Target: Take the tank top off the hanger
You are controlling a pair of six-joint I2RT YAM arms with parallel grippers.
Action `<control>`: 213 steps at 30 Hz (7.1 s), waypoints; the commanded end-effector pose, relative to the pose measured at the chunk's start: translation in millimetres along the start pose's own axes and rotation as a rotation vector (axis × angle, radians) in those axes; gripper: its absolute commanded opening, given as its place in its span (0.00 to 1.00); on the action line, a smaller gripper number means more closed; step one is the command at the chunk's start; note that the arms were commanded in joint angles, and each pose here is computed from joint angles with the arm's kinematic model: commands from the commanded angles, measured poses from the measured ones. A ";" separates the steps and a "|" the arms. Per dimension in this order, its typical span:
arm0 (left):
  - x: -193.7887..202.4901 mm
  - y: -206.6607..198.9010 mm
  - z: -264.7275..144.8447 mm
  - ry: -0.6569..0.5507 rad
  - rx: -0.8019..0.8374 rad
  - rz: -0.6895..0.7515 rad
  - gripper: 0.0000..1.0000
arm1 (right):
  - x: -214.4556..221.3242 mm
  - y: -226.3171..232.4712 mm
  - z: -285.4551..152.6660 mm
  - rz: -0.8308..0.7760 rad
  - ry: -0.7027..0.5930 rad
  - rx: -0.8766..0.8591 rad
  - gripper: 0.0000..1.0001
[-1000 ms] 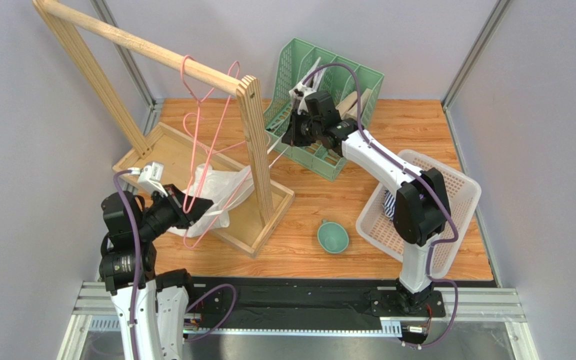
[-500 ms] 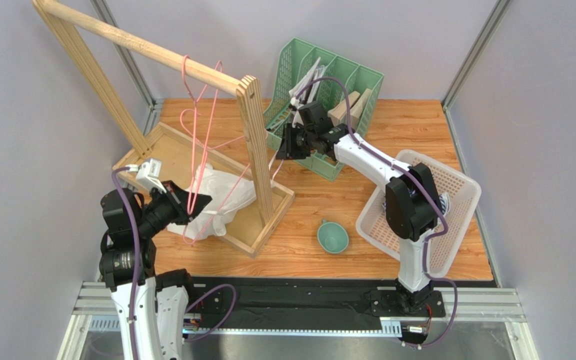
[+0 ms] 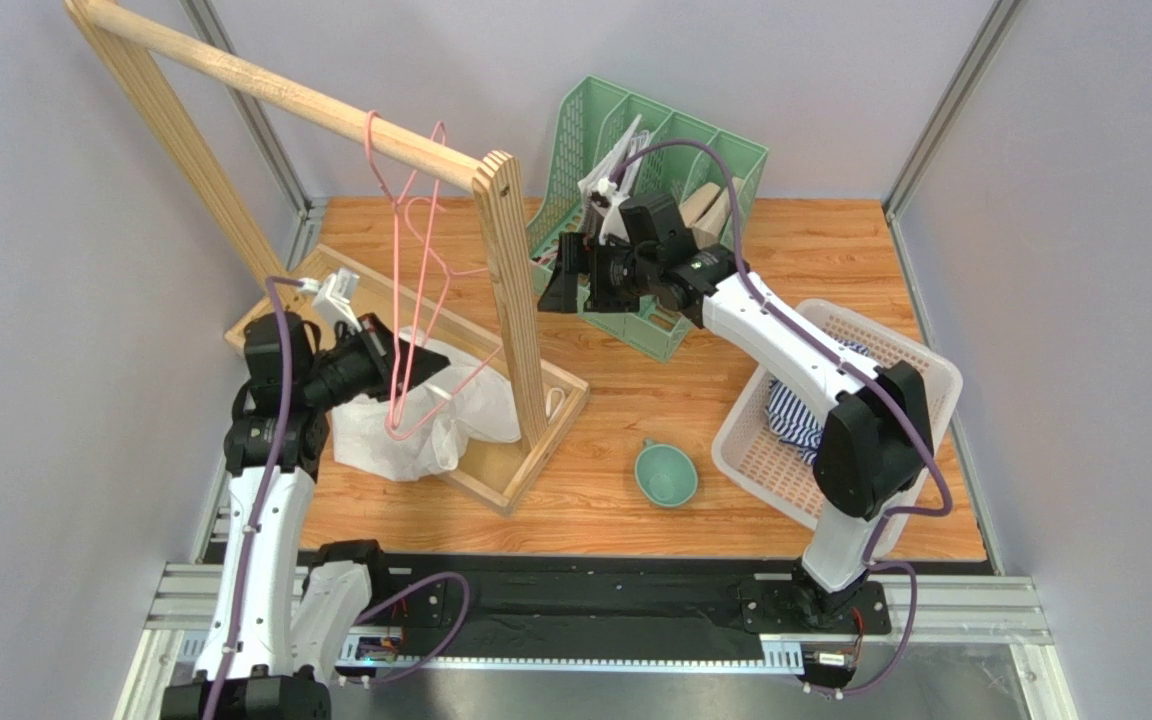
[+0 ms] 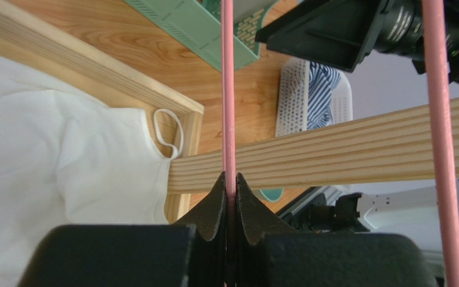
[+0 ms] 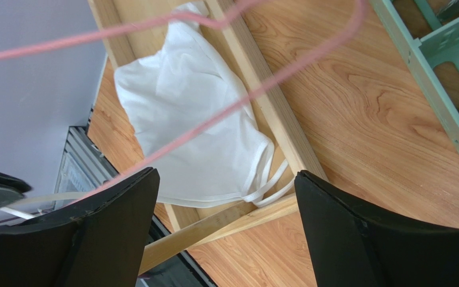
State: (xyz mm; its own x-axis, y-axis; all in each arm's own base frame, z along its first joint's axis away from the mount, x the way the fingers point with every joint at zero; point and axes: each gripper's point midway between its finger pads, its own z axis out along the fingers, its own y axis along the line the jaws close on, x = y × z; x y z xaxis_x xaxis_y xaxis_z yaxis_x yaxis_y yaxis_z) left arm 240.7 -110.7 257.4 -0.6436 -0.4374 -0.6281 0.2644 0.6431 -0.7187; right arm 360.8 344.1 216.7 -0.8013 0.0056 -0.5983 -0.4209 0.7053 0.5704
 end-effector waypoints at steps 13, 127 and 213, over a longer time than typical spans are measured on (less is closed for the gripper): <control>-1.9 -55.6 18.6 0.039 0.255 0.102 0.00 | -67.6 117.1 -95.9 -0.282 -0.322 -0.283 0.86; 27.4 -18.1 48.5 0.181 0.262 0.102 0.70 | -29.8 100.9 -16.0 -0.514 0.065 -0.198 0.00; -182.1 -76.3 -124.3 -0.447 -0.488 0.547 0.00 | -39.7 38.3 -69.6 -0.309 -0.092 0.016 0.88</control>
State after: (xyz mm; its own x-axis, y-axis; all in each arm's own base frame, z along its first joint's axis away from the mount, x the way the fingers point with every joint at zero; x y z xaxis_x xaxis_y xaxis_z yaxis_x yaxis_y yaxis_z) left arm 258.5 3.6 460.8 -0.1265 -0.1589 -0.9792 0.0140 0.9867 -0.1620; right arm 348.2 320.9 272.4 -0.6620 -0.1757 -0.7286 -0.5903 0.7213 0.3624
